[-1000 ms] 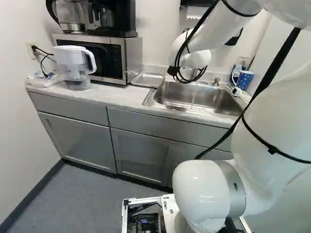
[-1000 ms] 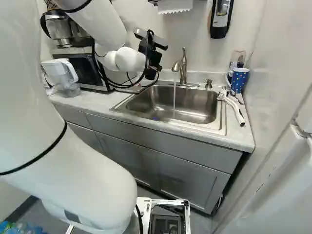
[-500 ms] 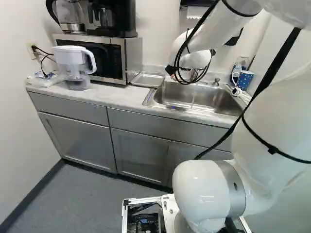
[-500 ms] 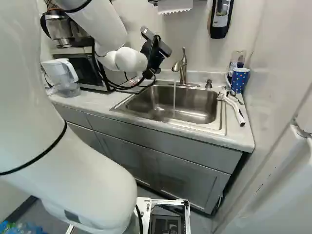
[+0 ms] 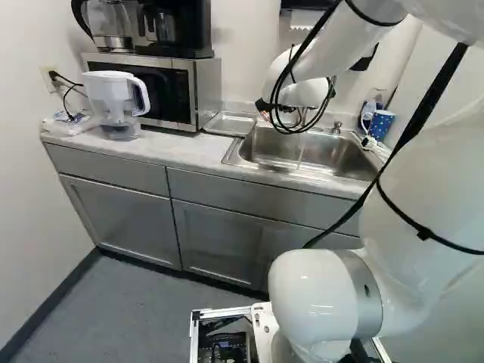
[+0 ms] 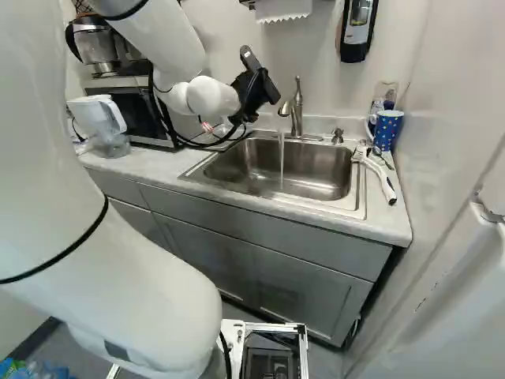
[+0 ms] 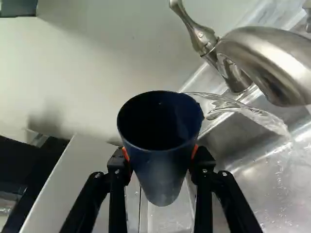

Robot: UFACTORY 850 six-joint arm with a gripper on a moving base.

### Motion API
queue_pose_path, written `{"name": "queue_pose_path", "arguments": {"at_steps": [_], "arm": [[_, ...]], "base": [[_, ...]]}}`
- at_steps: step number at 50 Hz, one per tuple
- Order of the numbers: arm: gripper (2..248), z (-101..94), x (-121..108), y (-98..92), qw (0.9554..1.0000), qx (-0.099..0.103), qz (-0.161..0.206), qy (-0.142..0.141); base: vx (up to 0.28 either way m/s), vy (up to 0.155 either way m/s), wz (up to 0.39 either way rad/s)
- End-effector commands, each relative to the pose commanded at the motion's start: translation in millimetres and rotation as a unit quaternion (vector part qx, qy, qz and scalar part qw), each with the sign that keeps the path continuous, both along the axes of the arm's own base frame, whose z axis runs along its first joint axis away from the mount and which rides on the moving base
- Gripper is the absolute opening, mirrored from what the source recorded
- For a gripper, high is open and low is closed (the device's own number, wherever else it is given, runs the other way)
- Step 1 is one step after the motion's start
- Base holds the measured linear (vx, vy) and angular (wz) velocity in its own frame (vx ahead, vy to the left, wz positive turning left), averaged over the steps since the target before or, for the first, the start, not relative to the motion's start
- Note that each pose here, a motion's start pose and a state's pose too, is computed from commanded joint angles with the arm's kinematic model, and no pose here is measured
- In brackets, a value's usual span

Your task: Rinse the cup and place it in the tray

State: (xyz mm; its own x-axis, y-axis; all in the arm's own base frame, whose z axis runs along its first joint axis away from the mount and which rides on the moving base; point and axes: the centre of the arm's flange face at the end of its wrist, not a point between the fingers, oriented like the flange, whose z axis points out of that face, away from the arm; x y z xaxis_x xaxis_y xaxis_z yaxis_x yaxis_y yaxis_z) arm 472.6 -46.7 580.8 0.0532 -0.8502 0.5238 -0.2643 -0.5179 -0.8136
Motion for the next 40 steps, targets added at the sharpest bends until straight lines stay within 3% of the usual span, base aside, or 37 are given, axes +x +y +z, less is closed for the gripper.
{"name": "queue_pose_path", "arguments": {"at_steps": [10,20,30,40], "arm": [[125,0.0,0.0,0.0,0.9986,0.051,-0.013,-0.005],[125,0.0,0.0,0.0,0.9945,0.101,-0.026,-0.01],[125,0.0,0.0,0.0,0.9876,0.151,-0.04,-0.015],[125,0.0,0.0,0.0,0.9779,0.202,-0.053,-0.02]], "base": [[0.0,0.0,0.0],[0.0,0.0,0.0],[0.0,0.0,0.0],[0.0,0.0,0.0]]}}
